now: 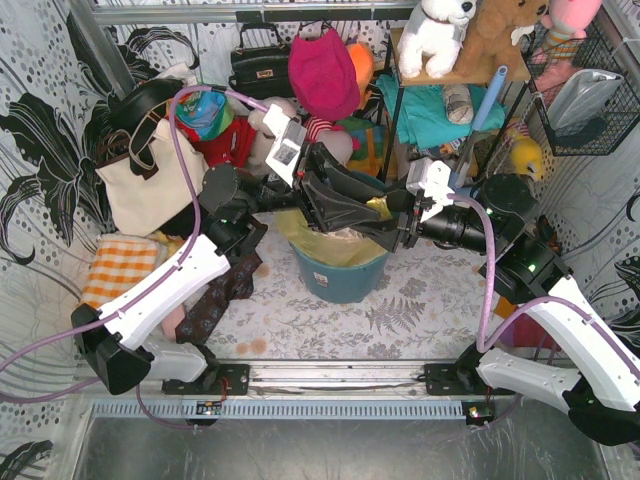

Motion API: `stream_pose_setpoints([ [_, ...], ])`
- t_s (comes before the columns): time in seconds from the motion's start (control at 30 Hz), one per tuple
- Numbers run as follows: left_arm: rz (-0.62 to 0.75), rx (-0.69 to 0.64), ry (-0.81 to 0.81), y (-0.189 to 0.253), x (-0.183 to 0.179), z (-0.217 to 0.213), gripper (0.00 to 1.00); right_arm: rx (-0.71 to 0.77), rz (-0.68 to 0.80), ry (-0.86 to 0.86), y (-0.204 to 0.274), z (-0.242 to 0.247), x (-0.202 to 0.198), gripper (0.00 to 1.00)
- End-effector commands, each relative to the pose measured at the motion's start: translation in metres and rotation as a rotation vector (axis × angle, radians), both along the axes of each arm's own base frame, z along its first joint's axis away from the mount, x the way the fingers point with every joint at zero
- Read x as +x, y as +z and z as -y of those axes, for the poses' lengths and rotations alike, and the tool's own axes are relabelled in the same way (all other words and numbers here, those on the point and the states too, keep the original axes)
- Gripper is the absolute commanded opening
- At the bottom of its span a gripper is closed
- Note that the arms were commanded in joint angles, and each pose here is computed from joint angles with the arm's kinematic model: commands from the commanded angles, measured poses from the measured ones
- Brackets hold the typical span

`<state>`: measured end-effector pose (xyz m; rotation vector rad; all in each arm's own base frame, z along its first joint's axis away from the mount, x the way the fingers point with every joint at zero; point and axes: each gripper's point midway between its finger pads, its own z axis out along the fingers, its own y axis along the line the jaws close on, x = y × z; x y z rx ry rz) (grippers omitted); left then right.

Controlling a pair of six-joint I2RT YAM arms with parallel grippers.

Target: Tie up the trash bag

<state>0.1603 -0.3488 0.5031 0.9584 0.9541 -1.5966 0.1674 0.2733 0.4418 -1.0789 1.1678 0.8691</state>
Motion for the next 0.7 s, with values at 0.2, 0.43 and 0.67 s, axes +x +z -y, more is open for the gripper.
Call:
stream_pose_setpoints([
  [0.2, 0.040, -0.070, -0.004, 0.025, -0.011, -0.004, 0.06, 0.034, 0.014, -0.001, 0.012, 0.000, 0.001, 0.46],
  [0.43, 0.050, -0.116, 0.118, 0.040, -0.004, -0.017, 0.00, 0.093, 0.036, -0.008, 0.040, 0.016, -0.015, 0.57],
  [0.67, 0.040, -0.129, 0.093, 0.030, -0.011, -0.021, 0.00, 0.232, 0.094, -0.024, 0.086, 0.031, -0.028, 0.60],
])
